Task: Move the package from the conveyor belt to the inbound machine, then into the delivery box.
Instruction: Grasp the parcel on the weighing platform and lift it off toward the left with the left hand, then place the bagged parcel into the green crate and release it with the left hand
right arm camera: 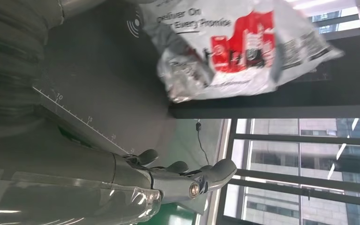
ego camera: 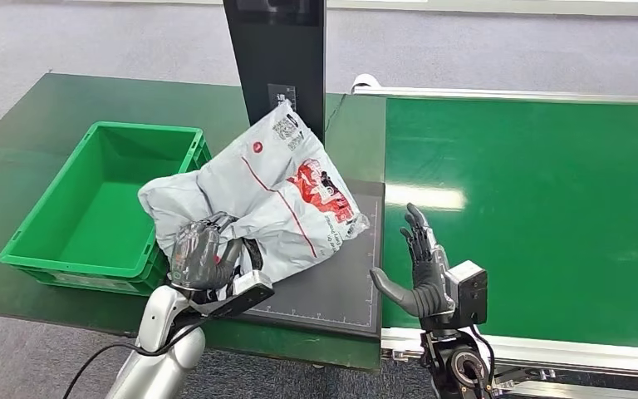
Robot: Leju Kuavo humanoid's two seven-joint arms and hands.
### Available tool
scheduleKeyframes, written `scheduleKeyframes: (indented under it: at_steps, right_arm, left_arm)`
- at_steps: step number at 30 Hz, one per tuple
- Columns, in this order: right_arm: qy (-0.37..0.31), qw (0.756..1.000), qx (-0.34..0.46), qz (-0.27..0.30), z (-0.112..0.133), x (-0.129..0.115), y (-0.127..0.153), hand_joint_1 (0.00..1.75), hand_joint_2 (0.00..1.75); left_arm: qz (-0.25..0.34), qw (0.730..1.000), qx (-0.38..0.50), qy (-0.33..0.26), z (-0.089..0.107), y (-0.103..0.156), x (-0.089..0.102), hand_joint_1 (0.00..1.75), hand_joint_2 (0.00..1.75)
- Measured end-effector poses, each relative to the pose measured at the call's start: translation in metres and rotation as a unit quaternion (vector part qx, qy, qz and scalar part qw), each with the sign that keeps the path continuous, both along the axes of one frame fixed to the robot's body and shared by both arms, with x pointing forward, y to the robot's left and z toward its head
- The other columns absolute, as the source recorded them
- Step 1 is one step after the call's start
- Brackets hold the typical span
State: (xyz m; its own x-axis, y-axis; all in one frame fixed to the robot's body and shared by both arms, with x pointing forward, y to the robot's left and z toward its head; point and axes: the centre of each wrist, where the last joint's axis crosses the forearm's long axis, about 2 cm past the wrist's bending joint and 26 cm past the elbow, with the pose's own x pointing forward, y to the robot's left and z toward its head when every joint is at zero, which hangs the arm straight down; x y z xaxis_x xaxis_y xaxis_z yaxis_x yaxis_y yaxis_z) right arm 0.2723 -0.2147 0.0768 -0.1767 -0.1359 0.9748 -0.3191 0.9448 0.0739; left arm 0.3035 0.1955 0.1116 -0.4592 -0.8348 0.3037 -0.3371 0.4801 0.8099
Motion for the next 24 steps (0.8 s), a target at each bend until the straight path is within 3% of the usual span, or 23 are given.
scheduleKeyframes:
  at_steps: [4, 12, 24]
  right_arm:
    - [-0.002, 1.0, 0.003, -0.001, 0.0, 0.0, -0.001, 0.0, 1.75]
    - [0.0, 1.0, 0.004, -0.011, -0.002, -0.002, -0.003, 0.0, 1.75]
    - [0.015, 1.0, -0.004, -0.012, -0.011, -0.014, -0.003, 0.0, 1.75]
  left_arm:
    - [0.025, 0.998, 0.009, -0.057, 0.009, 0.01, -0.001, 1.75, 1.75]
    - [0.085, 0.99, 0.035, -0.104, 0.025, 0.04, 0.001, 1.75, 1.75]
    - [0.289, 0.956, 0.024, -0.036, 0.023, 0.12, 0.015, 1.75, 1.75]
